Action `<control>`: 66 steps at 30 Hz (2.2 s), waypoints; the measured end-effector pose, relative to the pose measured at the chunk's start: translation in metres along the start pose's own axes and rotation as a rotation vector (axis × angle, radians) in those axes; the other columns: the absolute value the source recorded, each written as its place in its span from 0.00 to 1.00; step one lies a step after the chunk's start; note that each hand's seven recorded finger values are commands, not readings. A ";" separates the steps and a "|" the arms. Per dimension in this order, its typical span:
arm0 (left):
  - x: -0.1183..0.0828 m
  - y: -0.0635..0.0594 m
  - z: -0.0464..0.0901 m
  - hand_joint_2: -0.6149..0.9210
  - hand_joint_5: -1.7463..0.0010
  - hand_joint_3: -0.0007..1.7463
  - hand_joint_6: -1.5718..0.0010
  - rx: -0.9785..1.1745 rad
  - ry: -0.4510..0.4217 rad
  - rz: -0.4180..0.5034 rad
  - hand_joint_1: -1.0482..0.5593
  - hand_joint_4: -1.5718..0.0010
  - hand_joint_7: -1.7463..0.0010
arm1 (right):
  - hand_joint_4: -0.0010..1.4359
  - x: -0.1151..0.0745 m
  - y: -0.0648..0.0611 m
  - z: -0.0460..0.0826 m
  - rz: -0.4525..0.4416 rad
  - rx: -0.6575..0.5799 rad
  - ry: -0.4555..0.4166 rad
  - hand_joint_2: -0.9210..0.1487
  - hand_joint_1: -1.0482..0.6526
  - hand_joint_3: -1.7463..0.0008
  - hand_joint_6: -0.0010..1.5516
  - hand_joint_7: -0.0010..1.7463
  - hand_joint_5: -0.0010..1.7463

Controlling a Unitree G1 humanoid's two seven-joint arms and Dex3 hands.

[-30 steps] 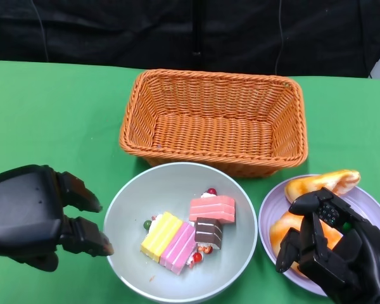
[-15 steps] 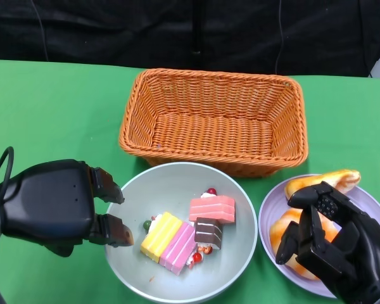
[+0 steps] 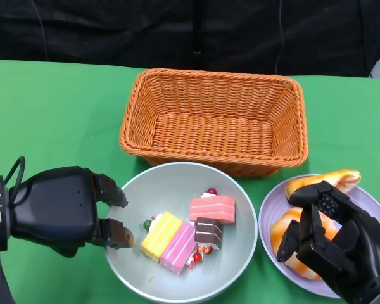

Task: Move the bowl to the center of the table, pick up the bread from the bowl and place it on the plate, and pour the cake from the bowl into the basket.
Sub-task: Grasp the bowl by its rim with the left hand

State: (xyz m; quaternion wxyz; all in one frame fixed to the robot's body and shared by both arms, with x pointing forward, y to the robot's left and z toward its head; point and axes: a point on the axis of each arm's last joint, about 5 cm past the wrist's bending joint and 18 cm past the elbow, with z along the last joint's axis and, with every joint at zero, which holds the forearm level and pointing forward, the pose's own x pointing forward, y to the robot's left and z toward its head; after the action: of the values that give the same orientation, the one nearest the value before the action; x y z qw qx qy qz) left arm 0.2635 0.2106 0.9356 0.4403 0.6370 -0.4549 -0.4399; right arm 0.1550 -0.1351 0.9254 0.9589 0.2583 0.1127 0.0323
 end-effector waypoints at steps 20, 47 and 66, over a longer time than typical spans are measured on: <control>0.006 -0.022 -0.009 0.93 1.00 0.01 0.54 -0.050 0.001 -0.038 0.53 0.53 1.00 | 0.60 0.002 0.000 -0.002 -0.037 0.005 0.018 0.32 0.58 0.25 0.42 1.00 1.00; 0.029 -0.049 -0.004 0.86 0.97 0.00 0.30 -0.091 -0.095 0.085 0.44 0.21 0.98 | 0.60 0.002 0.001 -0.002 -0.065 -0.001 0.036 0.30 0.58 0.27 0.42 1.00 1.00; 0.031 -0.041 -0.002 0.90 0.33 0.00 0.07 -0.198 -0.096 0.177 0.45 0.28 0.97 | 0.59 0.001 0.002 -0.001 -0.092 -0.011 0.043 0.29 0.58 0.28 0.41 1.00 1.00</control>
State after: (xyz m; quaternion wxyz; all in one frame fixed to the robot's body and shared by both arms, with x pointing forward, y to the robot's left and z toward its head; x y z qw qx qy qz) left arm 0.2797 0.1890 0.8913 0.5159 0.5258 -0.4843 -0.4720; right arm 0.1561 -0.1325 0.9251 0.9581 0.2470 0.1447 -0.0056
